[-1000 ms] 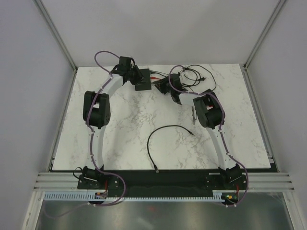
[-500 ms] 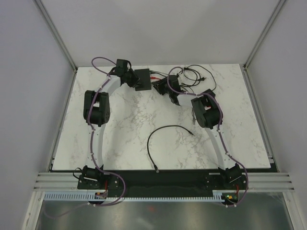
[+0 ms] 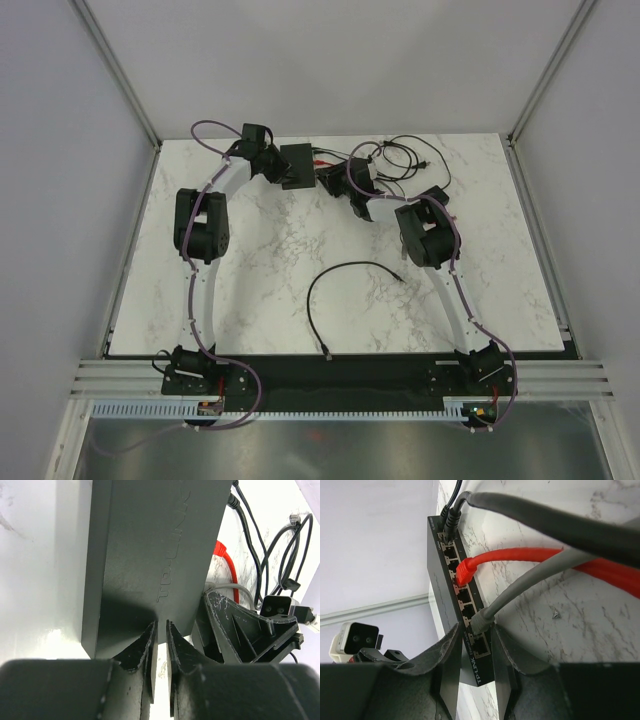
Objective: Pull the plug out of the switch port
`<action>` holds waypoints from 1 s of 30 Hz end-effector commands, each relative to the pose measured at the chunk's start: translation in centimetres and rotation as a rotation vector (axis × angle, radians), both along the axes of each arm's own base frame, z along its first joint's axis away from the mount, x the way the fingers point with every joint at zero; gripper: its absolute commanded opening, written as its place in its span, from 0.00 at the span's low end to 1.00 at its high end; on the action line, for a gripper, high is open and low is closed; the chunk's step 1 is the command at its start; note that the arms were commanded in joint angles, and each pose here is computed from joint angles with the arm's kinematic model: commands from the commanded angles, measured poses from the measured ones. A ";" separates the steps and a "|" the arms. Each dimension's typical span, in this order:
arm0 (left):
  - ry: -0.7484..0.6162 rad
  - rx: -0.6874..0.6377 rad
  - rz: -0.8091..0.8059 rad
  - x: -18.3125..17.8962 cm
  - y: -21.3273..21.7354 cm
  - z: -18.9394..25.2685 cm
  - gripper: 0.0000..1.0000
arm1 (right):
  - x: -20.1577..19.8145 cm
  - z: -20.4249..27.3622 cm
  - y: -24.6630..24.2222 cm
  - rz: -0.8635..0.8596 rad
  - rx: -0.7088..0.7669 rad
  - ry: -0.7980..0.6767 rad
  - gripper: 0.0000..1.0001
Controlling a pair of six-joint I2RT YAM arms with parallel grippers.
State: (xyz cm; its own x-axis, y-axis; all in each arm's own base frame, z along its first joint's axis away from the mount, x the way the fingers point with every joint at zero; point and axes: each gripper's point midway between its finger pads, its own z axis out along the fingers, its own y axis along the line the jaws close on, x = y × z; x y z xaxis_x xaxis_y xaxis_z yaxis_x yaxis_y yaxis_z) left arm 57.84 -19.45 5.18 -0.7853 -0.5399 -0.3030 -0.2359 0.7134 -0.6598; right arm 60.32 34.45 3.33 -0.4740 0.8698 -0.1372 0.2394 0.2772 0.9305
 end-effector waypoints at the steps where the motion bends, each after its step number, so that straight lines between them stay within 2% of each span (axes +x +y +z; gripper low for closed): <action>1: 0.039 -0.008 0.008 -0.3 0.3 -0.4 0.19 | 0.8 -0.5 0.0 -0.036 0.000 0.005 0.37; 17: 0.051 -0.004 0.000 -0.8 0.2 -0.7 0.17 | 0.5 -2.7 -0.1 -0.047 -0.009 0.071 0.26; 21: 0.060 -0.002 0.002 -1.0 0.3 -1.0 0.16 | 0.3 -3.8 0.1 -0.030 -0.031 0.102 0.16; 24: 0.079 -0.003 0.019 -1.3 0.4 -1.4 0.15 | 0.5 -3.7 0.1 -0.027 -0.035 0.097 0.00; 30: 0.148 -0.004 0.093 -1.9 1.3 -2.5 0.11 | 0.9 -2.7 0.1 -0.078 0.050 0.108 0.00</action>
